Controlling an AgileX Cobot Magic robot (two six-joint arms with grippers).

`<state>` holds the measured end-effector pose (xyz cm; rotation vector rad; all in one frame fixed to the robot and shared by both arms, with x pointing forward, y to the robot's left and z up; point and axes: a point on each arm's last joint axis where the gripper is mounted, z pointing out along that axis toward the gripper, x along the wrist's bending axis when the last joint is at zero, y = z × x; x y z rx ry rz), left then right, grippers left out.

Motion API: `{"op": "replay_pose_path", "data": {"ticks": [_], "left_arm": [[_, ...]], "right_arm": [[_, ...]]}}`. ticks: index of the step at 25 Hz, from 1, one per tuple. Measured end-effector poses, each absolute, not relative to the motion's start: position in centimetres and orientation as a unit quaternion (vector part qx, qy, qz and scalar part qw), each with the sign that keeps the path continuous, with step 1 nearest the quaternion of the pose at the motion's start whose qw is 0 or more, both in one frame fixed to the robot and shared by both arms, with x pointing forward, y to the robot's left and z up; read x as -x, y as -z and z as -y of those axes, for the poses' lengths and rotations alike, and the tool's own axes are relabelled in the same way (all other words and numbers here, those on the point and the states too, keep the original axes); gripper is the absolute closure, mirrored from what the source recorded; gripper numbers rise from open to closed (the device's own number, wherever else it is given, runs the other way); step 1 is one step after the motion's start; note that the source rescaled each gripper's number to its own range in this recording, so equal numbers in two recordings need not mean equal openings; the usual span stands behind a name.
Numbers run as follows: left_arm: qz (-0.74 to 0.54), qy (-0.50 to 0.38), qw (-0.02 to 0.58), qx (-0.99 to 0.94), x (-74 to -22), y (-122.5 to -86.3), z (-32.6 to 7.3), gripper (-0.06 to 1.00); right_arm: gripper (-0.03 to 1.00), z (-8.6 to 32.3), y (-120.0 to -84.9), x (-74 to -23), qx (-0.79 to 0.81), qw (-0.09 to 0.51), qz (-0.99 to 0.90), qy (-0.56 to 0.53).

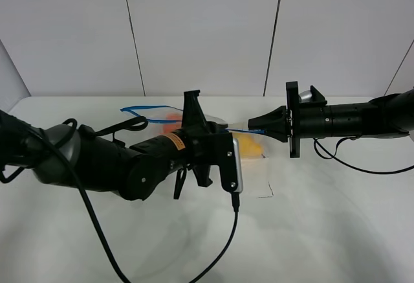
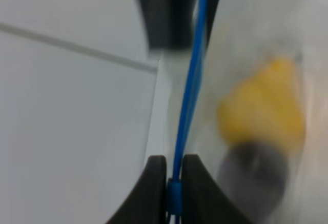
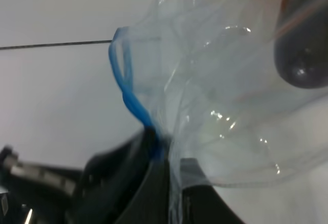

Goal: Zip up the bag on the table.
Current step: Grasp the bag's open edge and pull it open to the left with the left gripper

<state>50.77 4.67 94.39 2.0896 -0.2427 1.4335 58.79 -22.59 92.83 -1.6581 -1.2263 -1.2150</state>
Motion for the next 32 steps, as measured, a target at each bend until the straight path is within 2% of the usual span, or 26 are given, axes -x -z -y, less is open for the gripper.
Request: {"op": "replay_pose_path", "data": {"ticks": [9,21,32], "left_arm": [[0.028,-0.56,0.244,-0.791,-52.5,-95.1,-11.0,0.94],[-0.064,-0.571,0.166,-0.802,-55.2,-94.0,-18.8,0.94],[-0.083,-0.573,0.154,-0.8,-55.6,-94.1,-20.3,0.94]], "right_arm": [[0.97,22.6,-92.8,-58.8,0.644,0.367,0.478,0.472],[0.97,22.5,-92.8,-58.7,0.645,0.369,0.476,0.47],[0.97,22.5,-92.8,-58.7,0.645,0.37,0.476,0.47]]}}
